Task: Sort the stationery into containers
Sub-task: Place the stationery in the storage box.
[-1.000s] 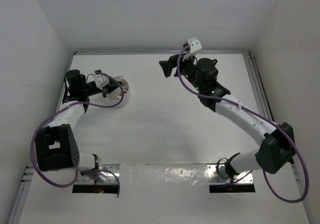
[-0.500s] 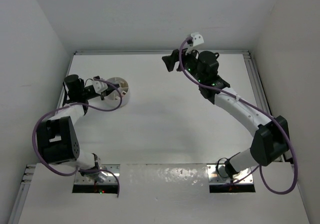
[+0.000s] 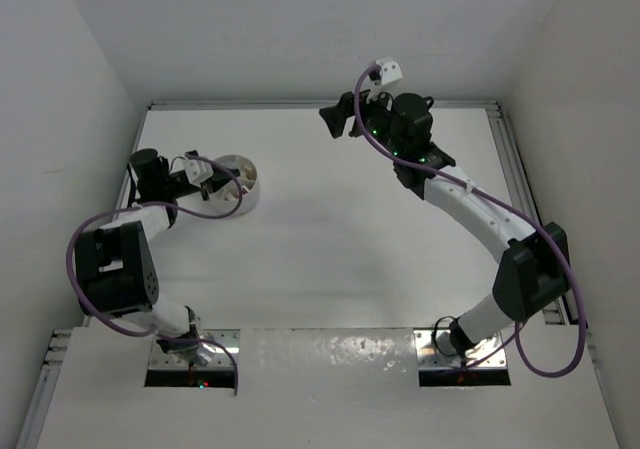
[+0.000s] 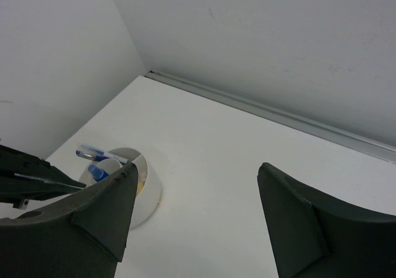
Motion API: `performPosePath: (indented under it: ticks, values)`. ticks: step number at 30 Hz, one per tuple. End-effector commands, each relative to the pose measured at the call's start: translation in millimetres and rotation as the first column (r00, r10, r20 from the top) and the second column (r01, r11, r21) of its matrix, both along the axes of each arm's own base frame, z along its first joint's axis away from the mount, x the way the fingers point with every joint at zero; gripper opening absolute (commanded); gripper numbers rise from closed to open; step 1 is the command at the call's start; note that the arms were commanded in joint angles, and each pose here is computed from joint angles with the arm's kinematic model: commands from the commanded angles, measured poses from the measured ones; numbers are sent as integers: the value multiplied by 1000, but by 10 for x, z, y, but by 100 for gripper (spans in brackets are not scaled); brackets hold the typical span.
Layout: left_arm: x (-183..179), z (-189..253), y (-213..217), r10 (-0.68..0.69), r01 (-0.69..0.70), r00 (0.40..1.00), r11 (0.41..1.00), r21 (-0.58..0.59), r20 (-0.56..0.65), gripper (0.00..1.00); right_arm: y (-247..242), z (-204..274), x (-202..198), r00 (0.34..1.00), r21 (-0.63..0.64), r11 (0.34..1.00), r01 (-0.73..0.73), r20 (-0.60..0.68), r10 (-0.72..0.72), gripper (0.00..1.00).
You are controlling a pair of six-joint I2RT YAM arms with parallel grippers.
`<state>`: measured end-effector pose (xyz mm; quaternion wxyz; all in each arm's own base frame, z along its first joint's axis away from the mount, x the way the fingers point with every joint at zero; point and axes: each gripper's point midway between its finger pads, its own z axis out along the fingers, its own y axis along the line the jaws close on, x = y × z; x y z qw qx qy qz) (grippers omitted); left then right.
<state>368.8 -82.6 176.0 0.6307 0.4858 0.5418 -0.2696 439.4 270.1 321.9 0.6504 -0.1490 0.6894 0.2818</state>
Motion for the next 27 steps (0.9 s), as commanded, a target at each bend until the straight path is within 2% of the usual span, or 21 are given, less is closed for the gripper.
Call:
performPosePath:
  ticks: [1, 2, 7, 8, 10, 11, 13, 18, 19, 20, 23, 25, 27]
  values:
    - [139, -44, 110, 75, -75, 997, 997, 19, 14, 0, -83, 285, 33, 998, 23, 1000, 7, 56, -8, 77]
    - [194, -18, 142, 103, -104, 994, 994, 24, 45, 0, -93, 285, 34, 998, 22, 1000, 9, 57, -10, 77]
    - [249, -148, 231, 189, -190, 982, 982, 26, 29, 2, -108, 308, 56, 998, 15, 1000, 12, 58, -13, 77]
    - [289, -109, 250, 210, -211, 977, 977, 19, 42, 14, -92, 278, 71, 999, 10, 1000, 11, 50, -11, 77]
    - [310, -115, 281, 243, -243, 970, 970, 3, 18, 25, -84, 297, 89, 999, 8, 1000, 8, 50, -8, 77]
    - [306, -116, 291, 244, -245, 969, 970, 4, 19, 34, -77, 316, 99, 998, 8, 1000, 6, 55, -7, 77]
    - [282, -114, 276, 240, -240, 971, 971, 2, 15, 42, -51, 297, 110, 999, 10, 1000, 0, 50, -1, 77]
    - [285, -34, 322, 260, -260, 966, 965, -16, -1, 78, -12, 328, 97, 998, 14, 1000, -20, 52, 19, 77]
    - [281, 5, 324, 255, -255, 967, 967, -18, 5, 79, 8, 316, 84, 998, 13, 1000, -25, 50, 24, 77]
    - [282, 45, 330, 254, -253, 967, 967, -22, 5, 86, -8, 328, 80, 998, 15, 1000, -23, 50, 22, 77]
    - [265, 126, 313, 238, -237, 971, 971, -29, 6, 91, -13, 362, 37, 998, 16, 1000, -26, 57, 25, 77]
    - [238, 184, 288, 215, -215, 977, 976, -25, 14, 100, -23, 362, 0, 998, 16, 999, -28, 57, 27, 77]
    - [221, 225, 276, 198, -197, 980, 980, -20, 20, 100, -24, 353, -38, 998, 15, 999, -31, 54, 30, 77]
